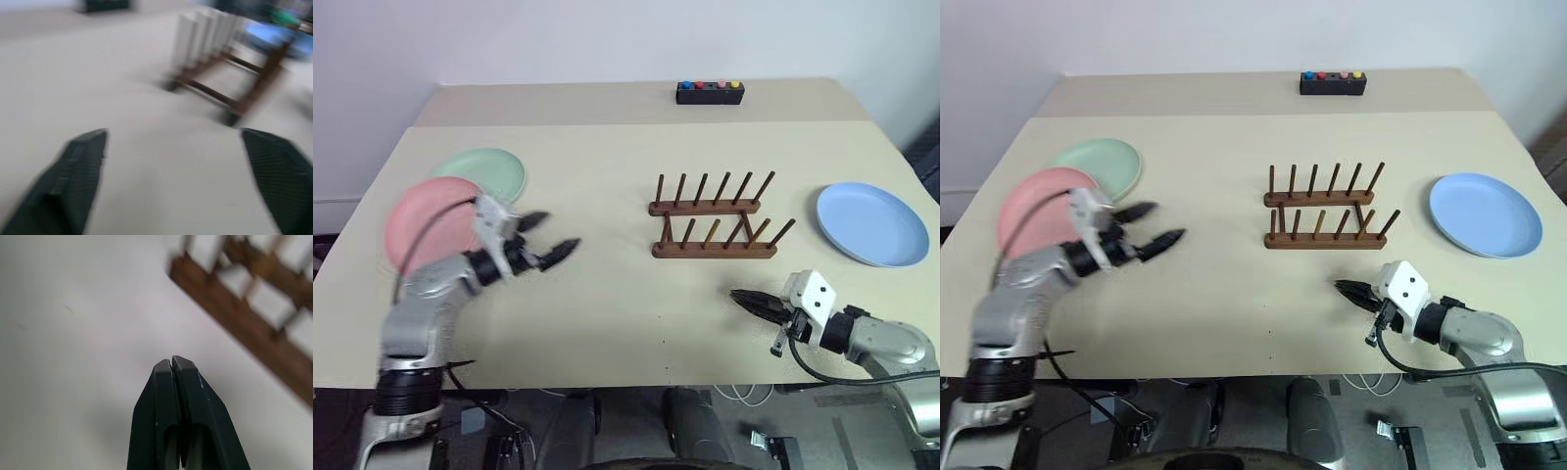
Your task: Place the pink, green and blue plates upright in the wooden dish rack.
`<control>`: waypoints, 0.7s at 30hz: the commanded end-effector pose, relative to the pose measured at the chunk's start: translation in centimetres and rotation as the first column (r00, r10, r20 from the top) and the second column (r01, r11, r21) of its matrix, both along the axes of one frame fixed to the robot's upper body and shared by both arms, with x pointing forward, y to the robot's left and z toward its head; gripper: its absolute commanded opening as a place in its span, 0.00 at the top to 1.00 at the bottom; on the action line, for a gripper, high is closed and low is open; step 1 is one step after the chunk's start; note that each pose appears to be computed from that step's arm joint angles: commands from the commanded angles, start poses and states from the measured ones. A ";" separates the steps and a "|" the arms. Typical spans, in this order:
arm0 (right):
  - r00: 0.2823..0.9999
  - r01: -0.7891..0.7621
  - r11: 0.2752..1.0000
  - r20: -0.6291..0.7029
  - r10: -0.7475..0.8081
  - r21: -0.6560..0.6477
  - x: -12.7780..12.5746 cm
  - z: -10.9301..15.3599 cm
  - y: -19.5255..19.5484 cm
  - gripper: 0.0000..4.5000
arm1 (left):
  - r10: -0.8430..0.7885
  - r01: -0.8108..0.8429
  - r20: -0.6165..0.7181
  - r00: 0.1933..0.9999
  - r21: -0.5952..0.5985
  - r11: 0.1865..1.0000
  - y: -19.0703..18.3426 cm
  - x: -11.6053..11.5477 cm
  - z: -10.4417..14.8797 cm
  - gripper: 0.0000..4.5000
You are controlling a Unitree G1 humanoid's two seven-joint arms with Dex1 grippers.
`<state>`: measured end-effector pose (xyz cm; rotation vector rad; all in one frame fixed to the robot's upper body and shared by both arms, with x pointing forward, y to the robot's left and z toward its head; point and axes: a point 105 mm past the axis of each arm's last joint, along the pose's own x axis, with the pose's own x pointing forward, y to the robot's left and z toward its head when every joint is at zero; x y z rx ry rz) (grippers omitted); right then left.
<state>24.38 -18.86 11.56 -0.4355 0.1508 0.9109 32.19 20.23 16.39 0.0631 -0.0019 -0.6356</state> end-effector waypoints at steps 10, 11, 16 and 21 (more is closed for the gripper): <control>0.983 -0.144 0.990 0.119 0.141 0.015 1.4 2.9 2.8 1.00 | 0.786 -0.789 0.066 0.614 0.060 0.612 18.7 -0.5 2.9 0.01; 0.982 -0.146 0.989 0.119 0.143 0.018 1.4 2.8 2.8 1.00 | 0.804 -0.806 0.058 0.592 0.068 0.588 19.3 -0.6 2.7 0.01; 0.980 -0.156 0.988 0.130 0.152 0.020 1.4 2.9 3.4 1.00 | 0.891 -0.886 -0.025 0.454 0.097 0.454 22.4 -1.0 1.1 0.01; 0.976 -0.160 0.987 0.150 0.155 0.024 1.4 3.5 3.8 1.00 | 0.848 -0.840 -0.157 0.507 0.129 0.526 21.5 0.3 -2.0 0.01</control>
